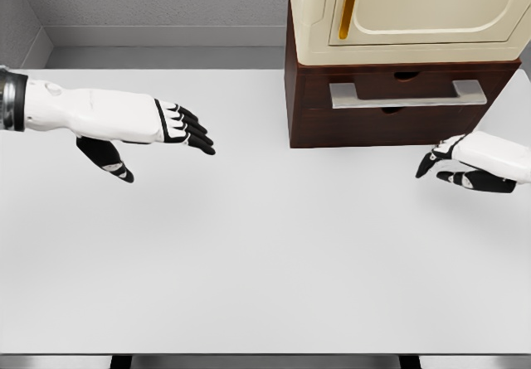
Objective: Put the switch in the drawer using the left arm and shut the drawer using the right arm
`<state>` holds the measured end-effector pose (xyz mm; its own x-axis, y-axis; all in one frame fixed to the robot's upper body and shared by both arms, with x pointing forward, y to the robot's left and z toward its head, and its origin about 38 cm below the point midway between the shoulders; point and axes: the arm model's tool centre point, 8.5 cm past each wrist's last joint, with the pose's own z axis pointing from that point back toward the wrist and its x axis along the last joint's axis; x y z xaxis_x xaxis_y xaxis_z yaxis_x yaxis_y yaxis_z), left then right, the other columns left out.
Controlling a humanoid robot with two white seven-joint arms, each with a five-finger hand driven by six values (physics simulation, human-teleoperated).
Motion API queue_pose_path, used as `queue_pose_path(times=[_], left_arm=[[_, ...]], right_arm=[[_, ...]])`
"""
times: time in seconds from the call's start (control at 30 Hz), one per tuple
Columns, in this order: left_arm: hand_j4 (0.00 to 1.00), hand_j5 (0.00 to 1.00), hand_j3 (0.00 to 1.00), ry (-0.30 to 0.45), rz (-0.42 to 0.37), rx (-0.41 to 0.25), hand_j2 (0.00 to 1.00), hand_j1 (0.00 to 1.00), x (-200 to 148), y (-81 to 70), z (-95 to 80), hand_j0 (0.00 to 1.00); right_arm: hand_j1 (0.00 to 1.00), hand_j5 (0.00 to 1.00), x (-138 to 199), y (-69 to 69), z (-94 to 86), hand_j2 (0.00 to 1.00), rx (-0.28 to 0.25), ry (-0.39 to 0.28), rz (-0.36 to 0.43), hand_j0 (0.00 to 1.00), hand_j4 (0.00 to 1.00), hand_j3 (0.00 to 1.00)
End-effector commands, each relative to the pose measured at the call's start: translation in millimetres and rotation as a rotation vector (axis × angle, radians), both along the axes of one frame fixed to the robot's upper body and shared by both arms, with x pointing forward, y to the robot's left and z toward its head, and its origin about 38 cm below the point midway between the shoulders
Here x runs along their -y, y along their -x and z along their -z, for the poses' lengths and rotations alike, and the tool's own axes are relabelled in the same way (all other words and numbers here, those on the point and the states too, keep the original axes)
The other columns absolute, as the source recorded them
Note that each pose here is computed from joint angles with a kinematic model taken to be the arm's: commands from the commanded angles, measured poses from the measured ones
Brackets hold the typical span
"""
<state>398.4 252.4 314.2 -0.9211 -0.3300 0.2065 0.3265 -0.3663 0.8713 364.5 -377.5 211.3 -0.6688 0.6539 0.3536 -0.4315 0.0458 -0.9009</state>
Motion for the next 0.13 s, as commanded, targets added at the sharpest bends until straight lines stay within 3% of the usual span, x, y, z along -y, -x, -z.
queue_pose_path(times=[0.0, 0.1], left_arm=[[1.0, 1.0, 1.0, 0.005, -0.002, -0.004, 1.0, 1.0, 0.2, 0.0, -0.3, 1.0], [1.0, 1.0, 1.0, 0.004, -0.005, -0.004, 1.0, 1.0, -0.8, -0.3, -0.4, 1.0]], right_arm=[[1.0, 1.0, -20.2, 6.2, -13.5, 1.0, 0.038, -0.004, -0.066, 1.0, 1.0, 1.0], [1.0, 1.0, -24.8, 11.0, -10.9, 1.0, 0.032, -0.005, -0.081, 1.0, 1.0, 1.0]])
